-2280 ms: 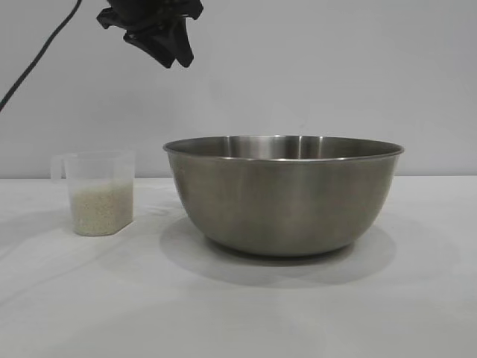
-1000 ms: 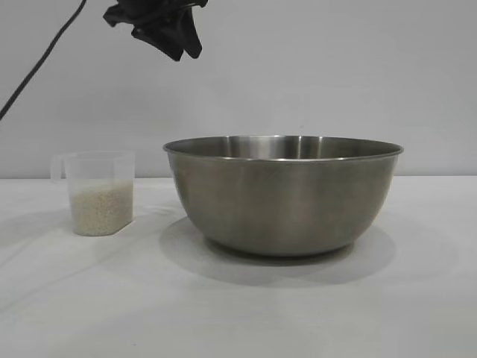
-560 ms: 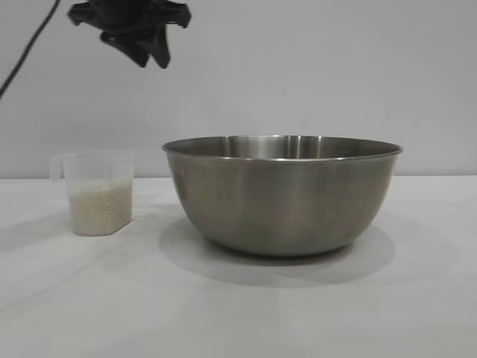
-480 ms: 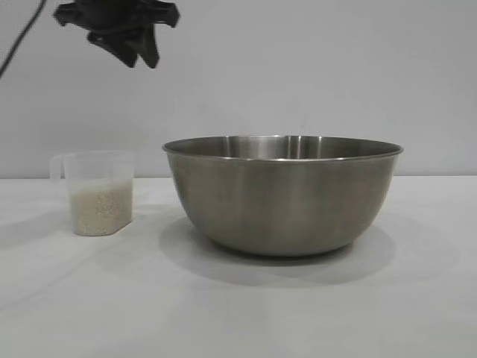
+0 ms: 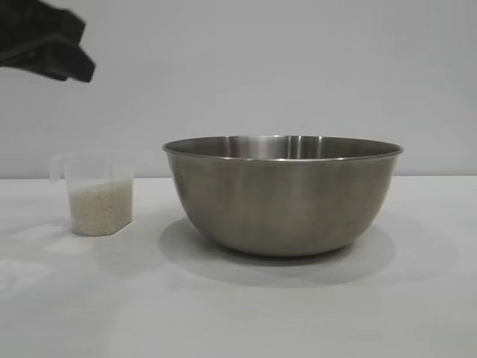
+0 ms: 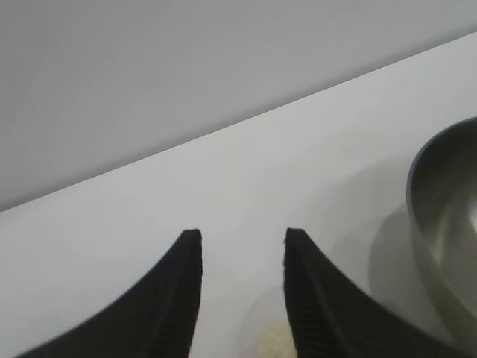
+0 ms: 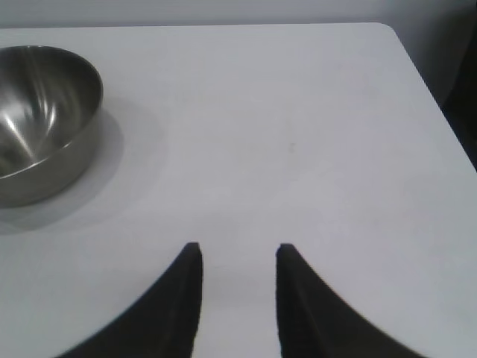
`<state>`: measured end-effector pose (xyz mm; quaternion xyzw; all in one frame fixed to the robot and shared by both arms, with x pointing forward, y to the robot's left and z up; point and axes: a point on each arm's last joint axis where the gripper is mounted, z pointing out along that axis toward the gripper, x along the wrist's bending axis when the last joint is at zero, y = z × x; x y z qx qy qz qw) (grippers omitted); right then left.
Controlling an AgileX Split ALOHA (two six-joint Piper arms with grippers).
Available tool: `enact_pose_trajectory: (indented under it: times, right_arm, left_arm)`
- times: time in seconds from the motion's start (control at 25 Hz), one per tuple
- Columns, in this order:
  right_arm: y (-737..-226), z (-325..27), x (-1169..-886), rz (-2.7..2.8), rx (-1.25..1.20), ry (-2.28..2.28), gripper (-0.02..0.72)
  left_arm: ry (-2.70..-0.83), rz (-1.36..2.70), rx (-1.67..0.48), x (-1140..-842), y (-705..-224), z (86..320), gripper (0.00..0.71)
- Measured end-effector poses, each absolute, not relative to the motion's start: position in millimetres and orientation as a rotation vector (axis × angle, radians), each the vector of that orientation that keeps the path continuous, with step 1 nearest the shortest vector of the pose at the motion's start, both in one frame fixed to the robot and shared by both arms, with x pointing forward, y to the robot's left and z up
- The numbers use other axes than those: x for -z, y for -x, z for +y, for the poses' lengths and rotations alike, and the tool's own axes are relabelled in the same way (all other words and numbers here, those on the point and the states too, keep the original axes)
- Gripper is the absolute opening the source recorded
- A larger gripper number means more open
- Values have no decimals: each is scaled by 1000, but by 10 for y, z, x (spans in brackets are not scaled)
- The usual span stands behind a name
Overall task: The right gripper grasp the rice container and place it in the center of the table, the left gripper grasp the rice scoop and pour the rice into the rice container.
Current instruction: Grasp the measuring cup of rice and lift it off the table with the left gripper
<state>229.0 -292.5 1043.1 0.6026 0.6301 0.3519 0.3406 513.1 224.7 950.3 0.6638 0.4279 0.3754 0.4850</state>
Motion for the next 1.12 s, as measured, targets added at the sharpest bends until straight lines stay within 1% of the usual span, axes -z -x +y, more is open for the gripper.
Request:
enact_pose_trajectory:
  times: [0.12, 0.24, 0.52, 0.84, 1.0, 1.12]
  right_arm:
    - [-2290, -2925, -10431, 1640, -916, -1568, 232]
    - [-2290, -2925, -10431, 1640, -916, -1568, 232]
    - [-2290, -2925, -10431, 1640, -916, -1568, 232]
    - [-2290, -2925, -10431, 1640, -916, -1568, 232]
    - [-2290, -2925, -10431, 1640, -916, -1568, 232]
    - [-2290, -2925, -10431, 1640, -916, -1568, 232]
  left_arm:
    - [-1533, 1153, -975, -9343, -5028, 2376, 207]
    - [-1532, 1219, -976, -9190, -4969, 2430, 207]
    - [-1591, 1222, -947, -8976, -4943, 2418, 207]
    - [-1688, 1238, -885, -8656, -4930, 2392, 207]
    - [-1711, 1237, -867, -8570, -4949, 2377, 207]
    - [-1703, 1228, -872, -8560, -5022, 2357, 207]
